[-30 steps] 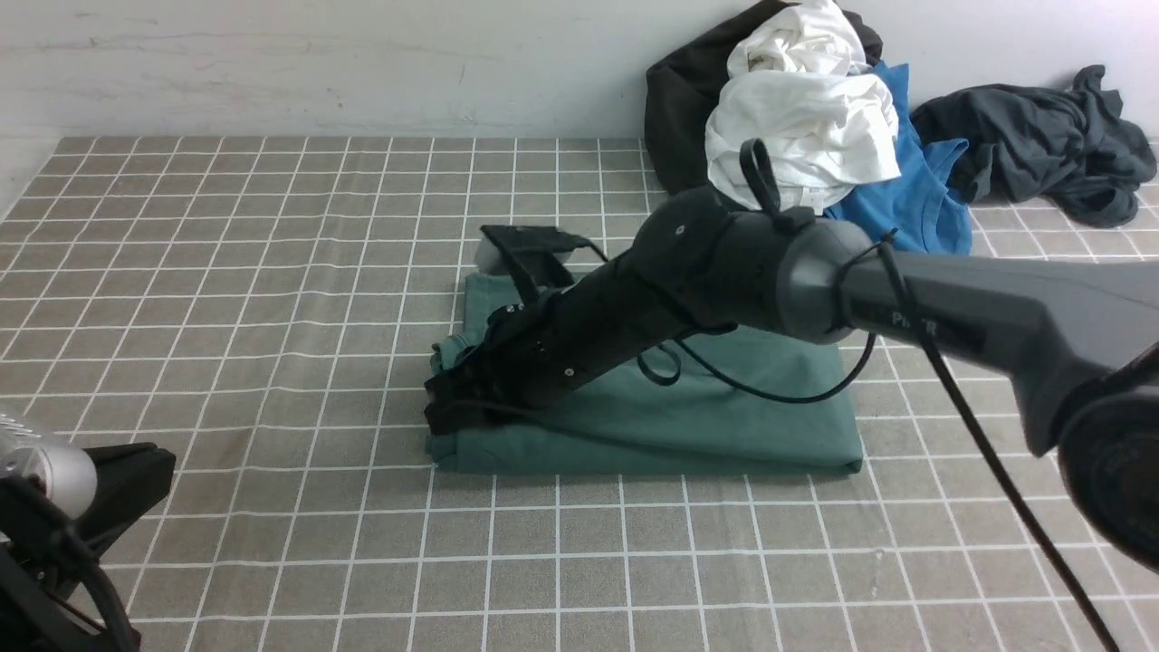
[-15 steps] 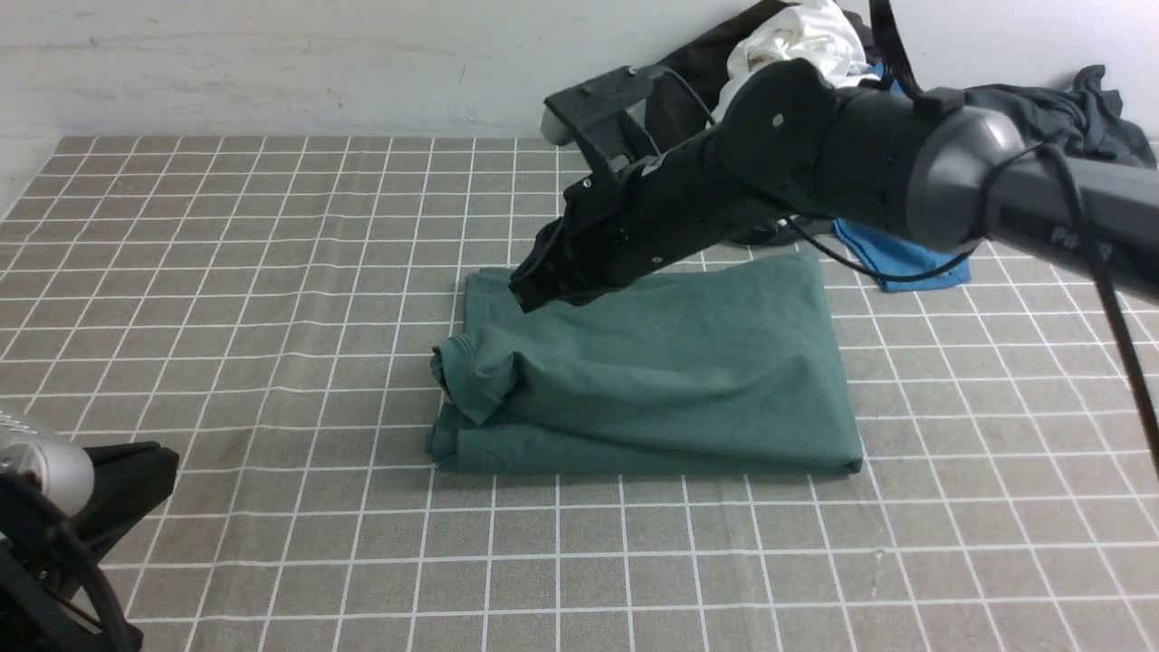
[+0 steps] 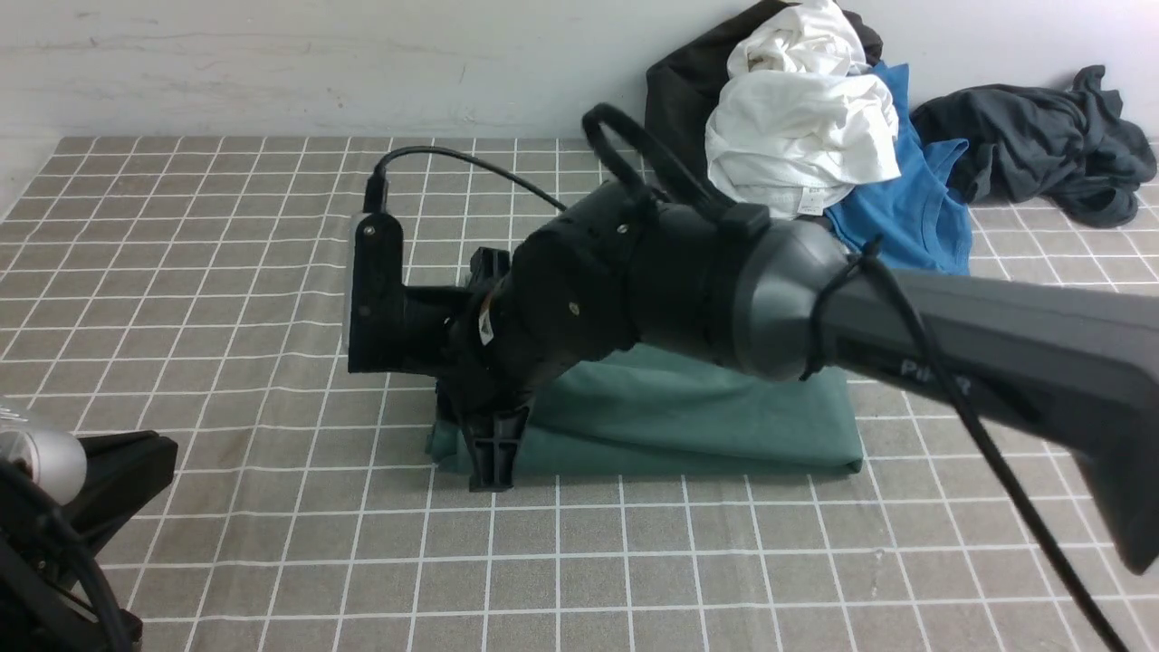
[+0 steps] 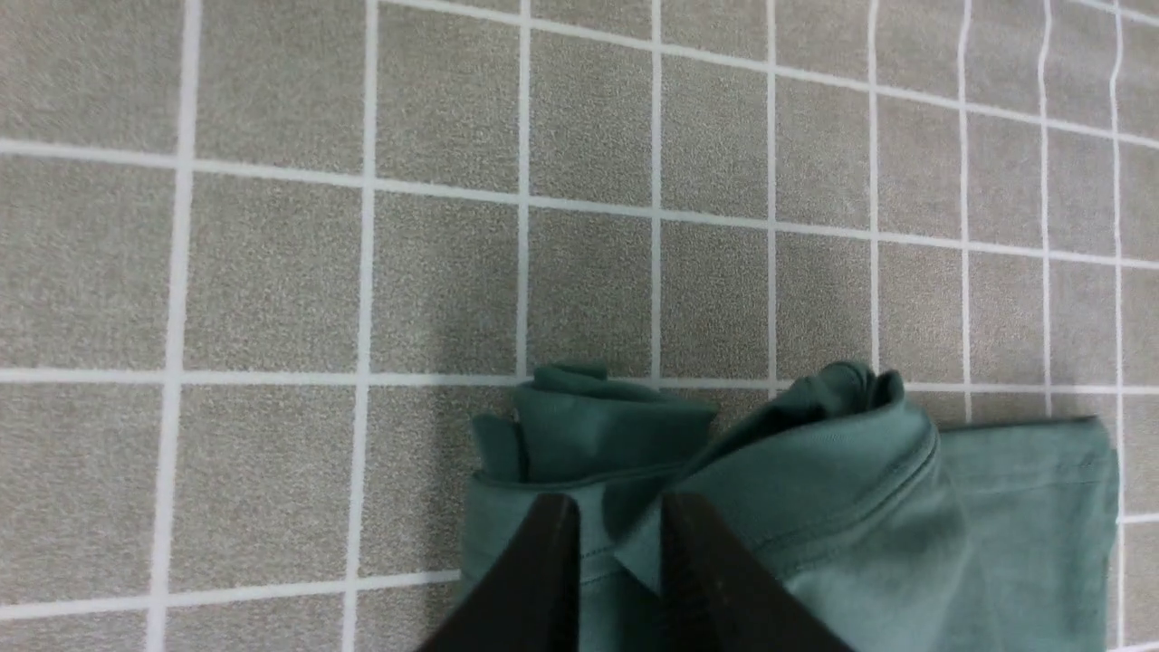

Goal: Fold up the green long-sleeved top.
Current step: Use the right arm to drag the right edge of the fabric to the left and folds it over the left edge

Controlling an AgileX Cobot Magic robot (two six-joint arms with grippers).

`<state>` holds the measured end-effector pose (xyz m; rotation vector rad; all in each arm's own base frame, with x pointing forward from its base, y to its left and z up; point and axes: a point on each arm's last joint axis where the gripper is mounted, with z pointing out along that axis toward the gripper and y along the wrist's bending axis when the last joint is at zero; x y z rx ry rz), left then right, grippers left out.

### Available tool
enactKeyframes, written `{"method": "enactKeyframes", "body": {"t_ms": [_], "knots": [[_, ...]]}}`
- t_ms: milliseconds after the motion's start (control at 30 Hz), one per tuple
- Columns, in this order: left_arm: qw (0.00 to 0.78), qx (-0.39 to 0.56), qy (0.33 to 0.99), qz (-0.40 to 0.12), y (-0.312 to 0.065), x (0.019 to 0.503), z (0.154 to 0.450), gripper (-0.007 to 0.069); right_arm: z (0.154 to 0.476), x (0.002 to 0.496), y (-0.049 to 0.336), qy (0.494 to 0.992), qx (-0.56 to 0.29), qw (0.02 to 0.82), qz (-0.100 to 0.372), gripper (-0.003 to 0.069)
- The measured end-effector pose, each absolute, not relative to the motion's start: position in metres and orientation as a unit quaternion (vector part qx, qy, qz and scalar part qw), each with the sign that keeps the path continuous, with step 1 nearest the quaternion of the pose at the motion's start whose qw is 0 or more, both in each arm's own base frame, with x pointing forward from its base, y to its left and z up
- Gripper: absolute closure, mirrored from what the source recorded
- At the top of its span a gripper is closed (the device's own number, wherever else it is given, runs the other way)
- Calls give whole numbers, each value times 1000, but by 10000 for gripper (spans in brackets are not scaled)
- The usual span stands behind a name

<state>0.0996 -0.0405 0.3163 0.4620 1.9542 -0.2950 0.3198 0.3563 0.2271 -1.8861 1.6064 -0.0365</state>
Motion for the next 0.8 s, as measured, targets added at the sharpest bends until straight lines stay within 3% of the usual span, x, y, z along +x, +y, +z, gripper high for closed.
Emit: {"method": "enactKeyframes", "body": {"t_ms": [133, 267, 433, 467, 533, 633, 800], "knots": [[528, 193, 818, -124, -41, 100, 316, 633, 202, 332, 355, 596, -737, 314, -60, 349], [528, 192, 818, -125, -41, 100, 316, 633, 178, 342, 359, 568, -754, 317, -94, 317], [528, 192, 818, -126, -41, 100, 316, 633, 175, 345, 362, 584, -731, 341, -87, 458], [528, 192, 818, -126, -41, 100, 316, 633, 179, 346, 362, 598, -717, 350, -81, 541], [528, 192, 818, -126, -41, 100, 316, 633, 186, 345, 362, 619, -694, 361, -71, 619], [528, 192, 818, -126, -41, 100, 316, 633, 205, 344, 360, 657, -648, 383, -48, 662], [528, 192, 818, -126, -41, 100, 316, 633, 227, 340, 358, 733, -547, 404, 17, 672]]}}
